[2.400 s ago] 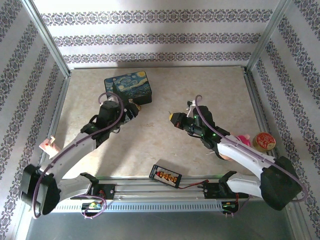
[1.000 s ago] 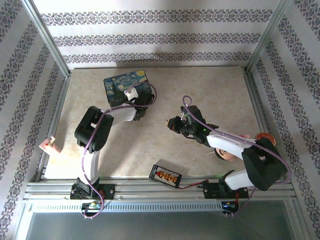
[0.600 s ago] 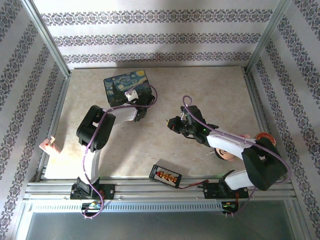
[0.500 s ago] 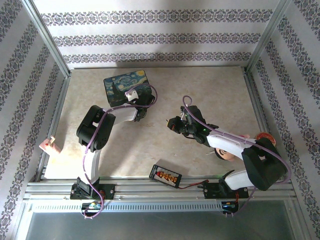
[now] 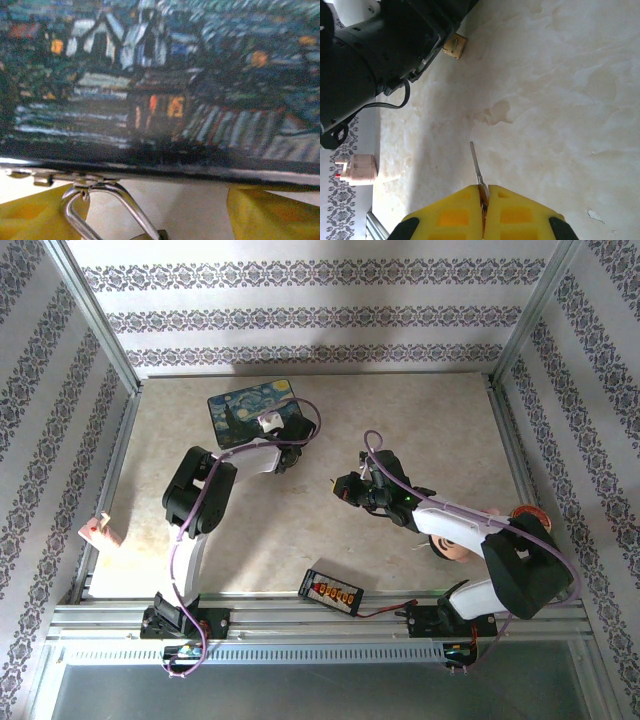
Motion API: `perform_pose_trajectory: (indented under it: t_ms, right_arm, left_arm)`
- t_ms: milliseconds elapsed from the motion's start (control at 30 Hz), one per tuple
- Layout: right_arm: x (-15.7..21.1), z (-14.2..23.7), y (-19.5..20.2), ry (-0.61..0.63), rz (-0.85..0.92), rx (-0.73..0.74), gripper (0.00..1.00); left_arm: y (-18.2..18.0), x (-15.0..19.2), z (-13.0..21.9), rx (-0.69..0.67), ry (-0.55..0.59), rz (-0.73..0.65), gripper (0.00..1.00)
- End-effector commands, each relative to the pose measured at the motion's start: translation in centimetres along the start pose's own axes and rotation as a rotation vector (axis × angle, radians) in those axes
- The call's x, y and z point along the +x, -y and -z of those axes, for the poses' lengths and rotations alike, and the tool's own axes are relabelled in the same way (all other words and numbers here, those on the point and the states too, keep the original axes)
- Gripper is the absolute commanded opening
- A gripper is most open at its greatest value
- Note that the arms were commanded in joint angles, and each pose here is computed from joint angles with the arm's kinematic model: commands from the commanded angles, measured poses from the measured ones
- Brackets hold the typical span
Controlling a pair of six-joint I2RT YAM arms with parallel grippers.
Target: Unlock a padlock with a key
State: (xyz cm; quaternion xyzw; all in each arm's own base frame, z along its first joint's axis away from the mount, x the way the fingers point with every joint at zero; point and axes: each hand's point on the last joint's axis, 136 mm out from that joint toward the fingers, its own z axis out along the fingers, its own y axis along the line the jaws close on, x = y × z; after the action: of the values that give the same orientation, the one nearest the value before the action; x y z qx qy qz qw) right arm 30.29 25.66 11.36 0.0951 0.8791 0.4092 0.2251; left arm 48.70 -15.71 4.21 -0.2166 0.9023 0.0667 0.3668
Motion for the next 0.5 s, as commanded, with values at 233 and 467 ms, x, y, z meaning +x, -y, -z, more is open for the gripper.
perform_pose_trajectory:
  t_ms: [233,467]
  right_arm:
    - [-1.1,0.2,-1.5,0.022,0.013,-0.047,0.00]
    - [-1.1,0.2,-1.5,0.021,0.009,-0.050,0.00]
  left_arm:
    - [-2.4,1.6,-0.4,-0.101,-0.052,0.002,0.62]
    - [-3.1,2.7,0.0,-0.096,-0.079,0.019,0.54]
